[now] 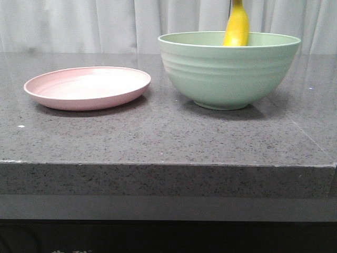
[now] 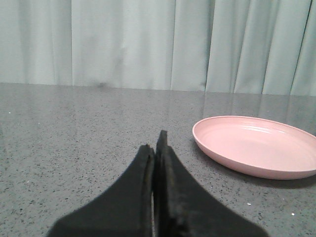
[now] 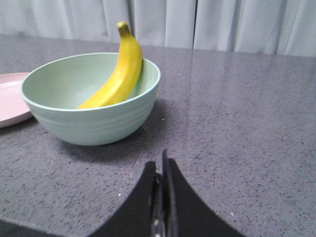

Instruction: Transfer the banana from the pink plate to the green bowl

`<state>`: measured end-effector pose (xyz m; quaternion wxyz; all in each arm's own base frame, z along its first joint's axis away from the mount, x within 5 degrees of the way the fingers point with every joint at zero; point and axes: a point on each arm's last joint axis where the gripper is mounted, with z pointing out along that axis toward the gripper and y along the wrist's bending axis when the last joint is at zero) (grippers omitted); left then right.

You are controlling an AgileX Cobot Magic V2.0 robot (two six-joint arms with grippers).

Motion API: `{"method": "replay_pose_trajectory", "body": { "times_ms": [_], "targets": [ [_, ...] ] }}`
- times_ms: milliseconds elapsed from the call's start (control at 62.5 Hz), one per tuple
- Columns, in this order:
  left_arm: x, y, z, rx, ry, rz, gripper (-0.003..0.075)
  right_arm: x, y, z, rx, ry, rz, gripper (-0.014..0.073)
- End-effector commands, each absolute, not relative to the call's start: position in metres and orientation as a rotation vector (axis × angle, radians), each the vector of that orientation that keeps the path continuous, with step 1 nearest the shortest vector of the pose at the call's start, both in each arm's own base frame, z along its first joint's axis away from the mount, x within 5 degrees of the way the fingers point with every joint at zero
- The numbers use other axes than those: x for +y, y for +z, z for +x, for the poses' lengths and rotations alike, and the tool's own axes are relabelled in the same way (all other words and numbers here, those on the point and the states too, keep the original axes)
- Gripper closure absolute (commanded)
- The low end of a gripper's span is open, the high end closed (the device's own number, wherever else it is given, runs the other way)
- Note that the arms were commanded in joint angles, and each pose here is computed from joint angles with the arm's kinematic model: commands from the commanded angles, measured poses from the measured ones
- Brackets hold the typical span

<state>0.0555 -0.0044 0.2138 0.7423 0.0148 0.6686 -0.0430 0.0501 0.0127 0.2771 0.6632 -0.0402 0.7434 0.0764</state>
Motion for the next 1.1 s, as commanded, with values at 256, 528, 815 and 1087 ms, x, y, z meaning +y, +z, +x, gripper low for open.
{"method": "replay_pose_trajectory", "body": {
  "times_ms": [256, 528, 815, 1087],
  "targets": [
    [-0.004, 0.221, 0.052, 1.364, -0.104, 0.023, 0.0738, 0.003, 0.253, 0.048, 1.433, 0.134, 0.031, 0.0663],
    [-0.004, 0.221, 0.052, 1.364, -0.104, 0.023, 0.0738, 0.001, 0.22, 0.052, 1.454, 0.095, 0.066, 0.0663],
    [-0.004, 0.221, 0.052, 1.364, -0.104, 0.023, 0.0738, 0.0, 0.209, 0.054, 1.455, 0.07, 0.065, 0.0663],
    [-0.004, 0.221, 0.052, 1.364, -0.104, 0.023, 0.0738, 0.0, 0.216, 0.053, 1.377, 0.071, 0.063, 0.0663]
  ]
}}
